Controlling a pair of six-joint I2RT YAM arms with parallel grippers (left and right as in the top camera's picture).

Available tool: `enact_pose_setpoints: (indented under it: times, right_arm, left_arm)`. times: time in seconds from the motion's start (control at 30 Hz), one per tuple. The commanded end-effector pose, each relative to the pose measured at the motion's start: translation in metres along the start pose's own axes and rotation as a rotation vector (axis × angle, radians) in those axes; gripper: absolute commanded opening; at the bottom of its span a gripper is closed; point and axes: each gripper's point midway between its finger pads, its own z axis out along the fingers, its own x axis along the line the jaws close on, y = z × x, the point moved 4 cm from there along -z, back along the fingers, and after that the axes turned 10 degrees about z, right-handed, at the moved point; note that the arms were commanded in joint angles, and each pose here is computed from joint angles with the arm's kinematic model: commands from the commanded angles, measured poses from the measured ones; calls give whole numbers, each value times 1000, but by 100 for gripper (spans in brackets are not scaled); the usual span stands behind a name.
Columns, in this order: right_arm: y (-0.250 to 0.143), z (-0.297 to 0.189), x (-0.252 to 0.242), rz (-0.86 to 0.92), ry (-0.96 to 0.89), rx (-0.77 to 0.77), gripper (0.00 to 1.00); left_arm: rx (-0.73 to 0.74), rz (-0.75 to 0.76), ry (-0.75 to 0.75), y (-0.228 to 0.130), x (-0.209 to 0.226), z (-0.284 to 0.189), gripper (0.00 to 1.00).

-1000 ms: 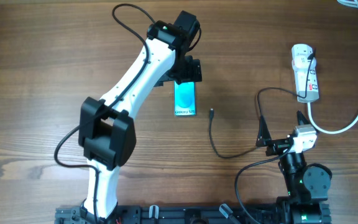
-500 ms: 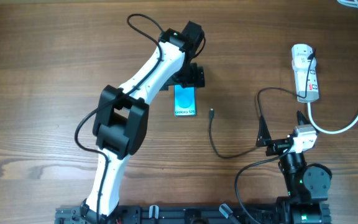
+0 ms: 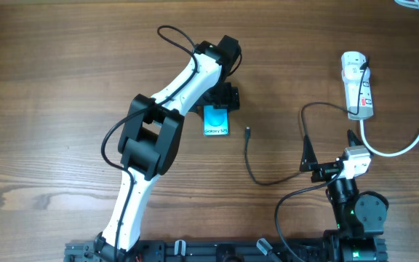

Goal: Plug charger to phone and switch on socket
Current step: 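Close the left gripper on the phone's bottom edge and lift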

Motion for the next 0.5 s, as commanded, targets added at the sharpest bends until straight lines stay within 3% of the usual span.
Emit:
enact_pose_setpoints:
  times: [0.0, 0.27, 0.37, 0.47]
  right_arm:
    - [2, 0, 0, 7, -3, -10, 100]
    - [2, 0, 0, 8, -4, -10, 100]
    - [2, 0, 0, 7, -3, -10, 100]
    - [2, 0, 0, 7, -3, -10, 100]
  left_arm:
    - [24, 27, 16, -4, -5, 14, 100]
    - [36, 23, -3, -7, -9, 14, 99]
    - [37, 23, -3, -7, -9, 15, 90]
    - [38, 23, -2, -8, -9, 15, 89]
